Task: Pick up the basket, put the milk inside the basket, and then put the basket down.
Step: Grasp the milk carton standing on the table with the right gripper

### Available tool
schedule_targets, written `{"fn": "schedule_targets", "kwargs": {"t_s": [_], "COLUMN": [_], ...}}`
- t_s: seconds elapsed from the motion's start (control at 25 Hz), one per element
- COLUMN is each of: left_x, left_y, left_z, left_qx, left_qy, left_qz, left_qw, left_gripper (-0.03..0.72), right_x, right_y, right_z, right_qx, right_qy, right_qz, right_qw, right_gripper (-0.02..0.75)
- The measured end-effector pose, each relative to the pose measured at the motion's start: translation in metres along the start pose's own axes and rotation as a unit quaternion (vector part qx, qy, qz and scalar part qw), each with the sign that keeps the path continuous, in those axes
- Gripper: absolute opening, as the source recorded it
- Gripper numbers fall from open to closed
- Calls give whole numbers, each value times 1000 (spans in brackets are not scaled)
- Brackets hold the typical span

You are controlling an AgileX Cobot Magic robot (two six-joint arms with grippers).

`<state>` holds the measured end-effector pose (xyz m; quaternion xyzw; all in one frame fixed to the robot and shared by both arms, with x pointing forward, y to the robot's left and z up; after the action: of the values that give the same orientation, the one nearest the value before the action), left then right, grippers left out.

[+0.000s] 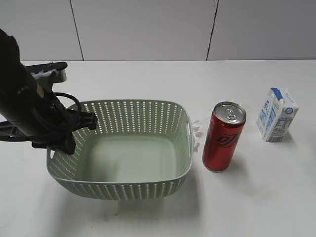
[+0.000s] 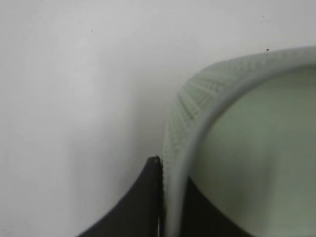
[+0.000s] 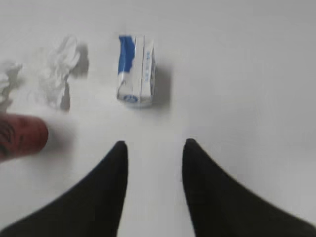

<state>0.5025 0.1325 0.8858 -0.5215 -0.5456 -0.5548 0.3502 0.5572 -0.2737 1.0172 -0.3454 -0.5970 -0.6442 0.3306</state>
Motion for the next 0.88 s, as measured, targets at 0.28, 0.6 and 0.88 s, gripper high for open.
{"fn": "schedule_targets", "kwargs": {"t_s": [0.28, 0.6, 0.88], "left_x": [0, 0, 0], "left_y": [1, 1, 1], "left_z": [0, 0, 0], "left_qx": [0, 0, 0], "left_qy": [-1, -1, -1], "left_qz": [-2, -3, -2], "left_qw": [1000, 1000, 1000], "left_gripper": [5, 5, 5], "right_x": [31, 62, 79], "right_y": [-80, -149, -175], "right_z": [-10, -18, -23], "right_qx": [22, 23, 22], "right_qy": [10, 32, 42], "right_qz": [-5, -85, -165], "right_qw": [1000, 996, 985], "right_gripper": [582, 604, 599]}}
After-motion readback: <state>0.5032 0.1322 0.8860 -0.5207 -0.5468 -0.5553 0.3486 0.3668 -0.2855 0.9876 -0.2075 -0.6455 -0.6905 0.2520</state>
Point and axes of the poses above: a point on each arm's last joint axis where the gripper is mounted, x pointing back along that axis away from the gripper, z along the wrist's bending axis when the last joint is at zero, y = z × x, the point moved 9 cm from there along -x, pointing out along that axis toward the gripper, and after that the axes turned 9 degrees about -x, right-handed, at the moved point
